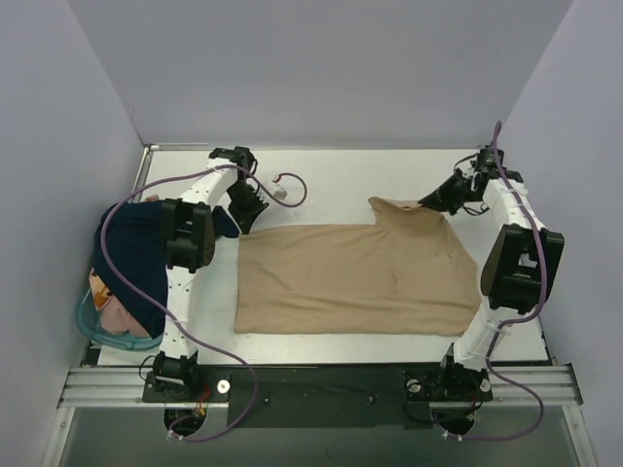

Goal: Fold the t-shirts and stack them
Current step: Grap the side of the flattened tshirt furthest away from the robot with both arms, then fold the other side of the tshirt into a rectangle

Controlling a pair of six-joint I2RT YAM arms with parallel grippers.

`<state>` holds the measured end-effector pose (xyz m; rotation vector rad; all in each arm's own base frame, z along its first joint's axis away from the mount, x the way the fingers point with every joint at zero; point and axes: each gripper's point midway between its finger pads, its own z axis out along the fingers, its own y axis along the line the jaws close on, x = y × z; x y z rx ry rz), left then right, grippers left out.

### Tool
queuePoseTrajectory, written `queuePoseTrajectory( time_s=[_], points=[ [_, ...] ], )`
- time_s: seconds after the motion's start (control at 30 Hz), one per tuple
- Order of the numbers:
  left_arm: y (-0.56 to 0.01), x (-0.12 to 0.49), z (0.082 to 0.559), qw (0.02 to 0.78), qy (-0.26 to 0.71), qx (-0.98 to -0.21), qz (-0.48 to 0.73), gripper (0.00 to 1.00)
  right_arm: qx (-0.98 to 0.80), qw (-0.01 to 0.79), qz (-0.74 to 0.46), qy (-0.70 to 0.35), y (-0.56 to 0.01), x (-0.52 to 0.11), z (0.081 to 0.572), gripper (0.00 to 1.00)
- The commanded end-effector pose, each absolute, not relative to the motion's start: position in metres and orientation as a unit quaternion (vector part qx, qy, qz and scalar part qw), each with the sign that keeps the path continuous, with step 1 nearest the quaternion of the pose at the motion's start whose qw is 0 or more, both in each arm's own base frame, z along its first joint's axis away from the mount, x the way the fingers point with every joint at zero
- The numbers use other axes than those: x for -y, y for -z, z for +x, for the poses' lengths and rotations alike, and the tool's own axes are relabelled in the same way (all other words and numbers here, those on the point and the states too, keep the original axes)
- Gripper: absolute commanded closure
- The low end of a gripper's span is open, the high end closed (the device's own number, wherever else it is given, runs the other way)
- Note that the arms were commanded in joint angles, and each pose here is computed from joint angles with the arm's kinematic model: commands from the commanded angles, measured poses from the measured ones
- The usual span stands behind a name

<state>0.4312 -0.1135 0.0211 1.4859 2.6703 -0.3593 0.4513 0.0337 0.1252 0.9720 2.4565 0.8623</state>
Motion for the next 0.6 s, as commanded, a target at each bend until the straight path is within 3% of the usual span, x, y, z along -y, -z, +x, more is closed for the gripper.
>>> queuePoseTrajectory(
  time_s=[0.0,0.13,0.27,0.57],
  points=[
    [-0.078,0.118,0.449,0.124,0.095,-0.876,0.456,1.0,-0.872,0.167,0.332,-0.318,-0.137,-0.025,0.4,1.0],
    [-0.106,0.128,0.429,0.153,0.096,-0.856,0.485,1.0,-0.882,0.121,0.338,-0.304,-0.126,-0.021,0.341,1.0],
    [-0.105,0.118,0.397,0.128,0.051,-0.835,0.532,1.0,-0.881,0.1,0.36,-0.291,-0.12,-0.012,0.291,1.0],
    [-0.112,0.114,0.368,0.104,0.032,-0.823,0.557,1.0,-0.878,0.085,0.379,-0.281,-0.116,-0.006,0.235,1.0]
  ],
)
